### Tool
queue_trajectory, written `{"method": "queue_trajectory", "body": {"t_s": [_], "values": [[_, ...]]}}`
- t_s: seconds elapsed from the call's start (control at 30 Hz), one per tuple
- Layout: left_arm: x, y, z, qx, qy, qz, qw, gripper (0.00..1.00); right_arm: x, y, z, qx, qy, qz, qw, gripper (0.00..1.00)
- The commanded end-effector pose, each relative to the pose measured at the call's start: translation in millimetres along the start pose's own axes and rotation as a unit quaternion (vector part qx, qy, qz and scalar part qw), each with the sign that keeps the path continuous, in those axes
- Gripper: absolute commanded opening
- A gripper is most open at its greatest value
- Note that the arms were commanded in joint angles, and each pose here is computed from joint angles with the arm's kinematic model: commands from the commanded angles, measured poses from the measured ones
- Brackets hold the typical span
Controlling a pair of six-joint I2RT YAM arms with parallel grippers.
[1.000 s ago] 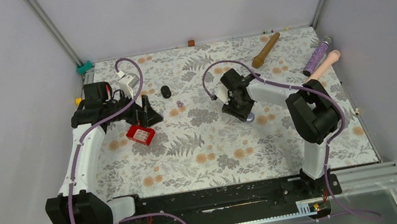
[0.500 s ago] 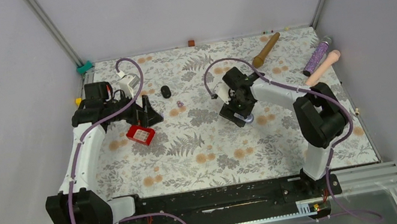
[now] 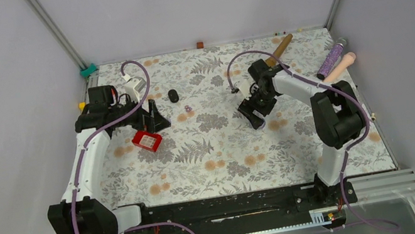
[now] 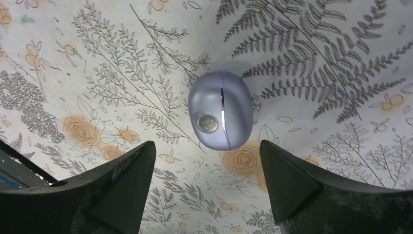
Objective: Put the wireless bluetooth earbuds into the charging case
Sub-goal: Move the charging case to the center of the board, then pick up the charging case at the center of the board.
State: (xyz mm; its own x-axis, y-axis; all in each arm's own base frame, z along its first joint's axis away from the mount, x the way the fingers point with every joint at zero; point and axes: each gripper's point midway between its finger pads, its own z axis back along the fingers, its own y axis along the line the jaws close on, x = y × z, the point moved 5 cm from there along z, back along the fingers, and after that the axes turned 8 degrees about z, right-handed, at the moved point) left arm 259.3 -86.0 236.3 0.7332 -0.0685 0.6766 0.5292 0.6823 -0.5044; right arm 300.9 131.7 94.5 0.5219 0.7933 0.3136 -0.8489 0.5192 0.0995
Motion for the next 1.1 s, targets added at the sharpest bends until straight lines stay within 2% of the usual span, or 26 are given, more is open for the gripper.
{"method": "queue_trajectory", "body": {"t_s": [0.0, 0.17, 0.33, 0.7, 0.8, 0.9, 1.0, 1.07], "values": [[7, -2, 0, -0.014, -0.014, -0.016, 1.0, 0.98, 11, 6, -2, 0.046, -0.005, 0.019, 0.999, 0.85], [8, -2, 1, -0.013, -0.015, -0.017, 1.0, 0.99, 5, 2, -11, 0.052, 0.027, 0.019, 0.998, 0.82], [7, -2, 0, -0.014, -0.014, -0.016, 1.0, 0.98, 3, 2, -17, 0.061, 0.031, 0.018, 0.997, 0.81], [7, -1, 0, -0.015, -0.014, -0.016, 1.0, 0.99, 6, 0, -26, 0.076, 0.043, -0.014, 0.996, 0.65], [7, -1, -1, -0.017, -0.012, -0.014, 1.0, 0.99, 7, -2, -29, 0.067, 0.044, -0.029, 0.996, 0.53], [7, -2, -1, -0.021, -0.013, -0.013, 1.0, 0.98, 6, -3, -28, 0.059, 0.041, -0.026, 0.997, 0.29], [8, -4, -2, -0.033, -0.011, -0.008, 0.999, 0.98, 8, 0, -23, 0.055, 0.023, -0.018, 0.998, 0.18], [9, -4, -4, -0.04, -0.012, -0.003, 0.999, 0.98, 12, 3, -15, 0.056, 0.004, -0.012, 0.998, 0.17]]}}
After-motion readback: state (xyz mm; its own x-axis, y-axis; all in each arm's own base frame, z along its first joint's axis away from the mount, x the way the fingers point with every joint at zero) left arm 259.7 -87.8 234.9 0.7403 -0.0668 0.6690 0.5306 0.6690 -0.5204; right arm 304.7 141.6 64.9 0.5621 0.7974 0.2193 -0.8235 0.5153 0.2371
